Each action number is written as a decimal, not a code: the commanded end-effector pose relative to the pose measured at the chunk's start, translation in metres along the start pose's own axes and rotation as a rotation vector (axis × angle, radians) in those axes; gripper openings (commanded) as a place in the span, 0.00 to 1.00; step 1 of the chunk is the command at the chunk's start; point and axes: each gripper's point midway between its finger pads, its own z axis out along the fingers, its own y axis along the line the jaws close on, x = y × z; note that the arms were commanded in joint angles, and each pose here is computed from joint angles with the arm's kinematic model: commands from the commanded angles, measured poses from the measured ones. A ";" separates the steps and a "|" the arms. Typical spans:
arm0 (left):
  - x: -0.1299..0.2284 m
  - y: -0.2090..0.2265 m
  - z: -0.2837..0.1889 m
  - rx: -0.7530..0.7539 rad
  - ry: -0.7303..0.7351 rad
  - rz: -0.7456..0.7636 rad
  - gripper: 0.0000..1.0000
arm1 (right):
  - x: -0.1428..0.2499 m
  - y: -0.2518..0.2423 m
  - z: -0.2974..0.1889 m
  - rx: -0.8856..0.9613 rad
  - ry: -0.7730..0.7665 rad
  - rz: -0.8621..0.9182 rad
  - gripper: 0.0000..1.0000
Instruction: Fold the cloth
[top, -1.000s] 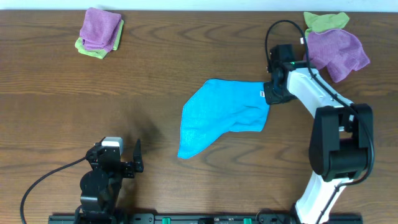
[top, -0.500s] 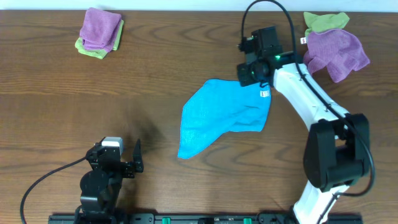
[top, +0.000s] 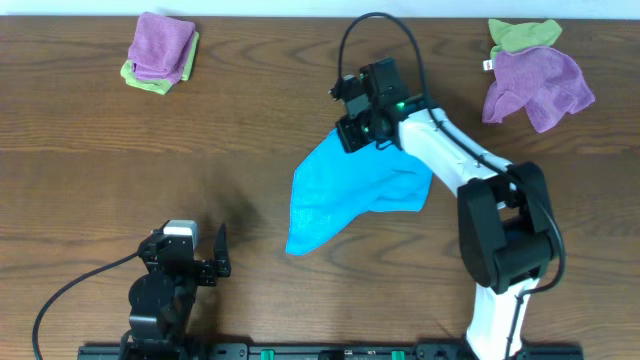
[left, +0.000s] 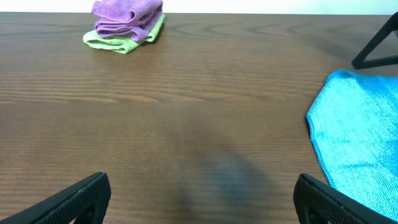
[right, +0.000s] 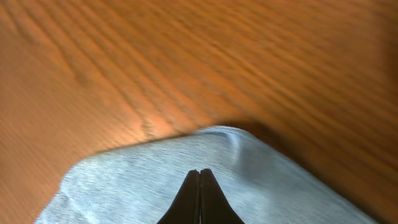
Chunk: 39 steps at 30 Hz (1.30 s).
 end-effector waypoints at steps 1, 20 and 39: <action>0.008 -0.001 0.003 0.006 0.017 0.008 0.95 | 0.006 0.001 0.008 0.042 0.034 -0.031 0.01; 0.008 -0.001 0.003 0.006 0.017 0.008 0.95 | 0.061 -0.024 0.053 0.091 0.208 0.046 0.01; 0.008 -0.001 0.003 0.006 0.017 0.008 0.95 | -0.048 -0.034 0.123 0.044 -0.077 0.091 0.01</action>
